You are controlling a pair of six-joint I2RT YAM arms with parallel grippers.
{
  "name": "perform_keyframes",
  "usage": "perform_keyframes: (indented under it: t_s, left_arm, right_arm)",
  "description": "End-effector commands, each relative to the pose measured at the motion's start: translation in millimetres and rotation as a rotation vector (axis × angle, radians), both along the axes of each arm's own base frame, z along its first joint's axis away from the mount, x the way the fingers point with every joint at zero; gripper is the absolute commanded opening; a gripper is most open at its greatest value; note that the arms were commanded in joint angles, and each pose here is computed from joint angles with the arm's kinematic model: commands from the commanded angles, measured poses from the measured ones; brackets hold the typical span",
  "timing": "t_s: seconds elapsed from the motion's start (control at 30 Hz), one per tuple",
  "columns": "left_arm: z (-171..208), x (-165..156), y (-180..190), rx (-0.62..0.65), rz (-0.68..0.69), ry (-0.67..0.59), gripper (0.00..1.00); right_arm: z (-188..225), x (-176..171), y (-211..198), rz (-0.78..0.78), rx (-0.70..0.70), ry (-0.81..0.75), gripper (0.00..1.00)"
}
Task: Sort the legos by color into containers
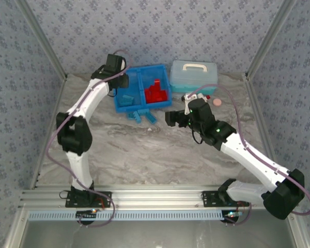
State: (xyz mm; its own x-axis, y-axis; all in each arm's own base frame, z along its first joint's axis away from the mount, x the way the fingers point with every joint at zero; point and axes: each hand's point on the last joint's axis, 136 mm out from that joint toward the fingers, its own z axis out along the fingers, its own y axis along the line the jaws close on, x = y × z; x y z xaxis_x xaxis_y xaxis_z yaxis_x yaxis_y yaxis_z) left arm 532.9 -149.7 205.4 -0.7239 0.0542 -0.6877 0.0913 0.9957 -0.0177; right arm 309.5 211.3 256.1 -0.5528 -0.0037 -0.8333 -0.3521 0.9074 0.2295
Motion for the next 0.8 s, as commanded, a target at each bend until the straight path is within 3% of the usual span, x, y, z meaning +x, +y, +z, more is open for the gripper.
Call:
perform_keyframes:
  t_s: [0.0, 0.2, 0.27, 0.43, 0.63, 0.77]
  left_arm:
    - [-40, 8, -4, 0.021, -0.011, 0.125, 0.30]
    - [-72, 33, -2, 0.025, 0.023, 0.188, 0.36]
    - [-74, 35, -7, 0.005, 0.010, 0.195, 0.43]
    - [-46, 27, -24, -0.039, -0.040, 0.149, 0.52]
    - [-5, -17, -48, -0.080, -0.083, 0.123, 0.53]
    - [14, -68, -65, -0.180, -0.005, 0.079, 0.52]
  right_arm:
    - [4, 1, -2, -0.003, 0.024, 0.000, 0.98]
    - [0, 0, -9, -0.012, 0.021, 0.015, 0.99]
    - [1, 0, -9, -0.011, 0.023, 0.015, 0.98]
    - [2, 0, -10, -0.009, 0.027, 0.014, 0.99]
    - [3, 0, -10, -0.010, 0.042, 0.011, 0.99]
    - [3, -2, -11, -0.012, 0.058, 0.010, 0.99]
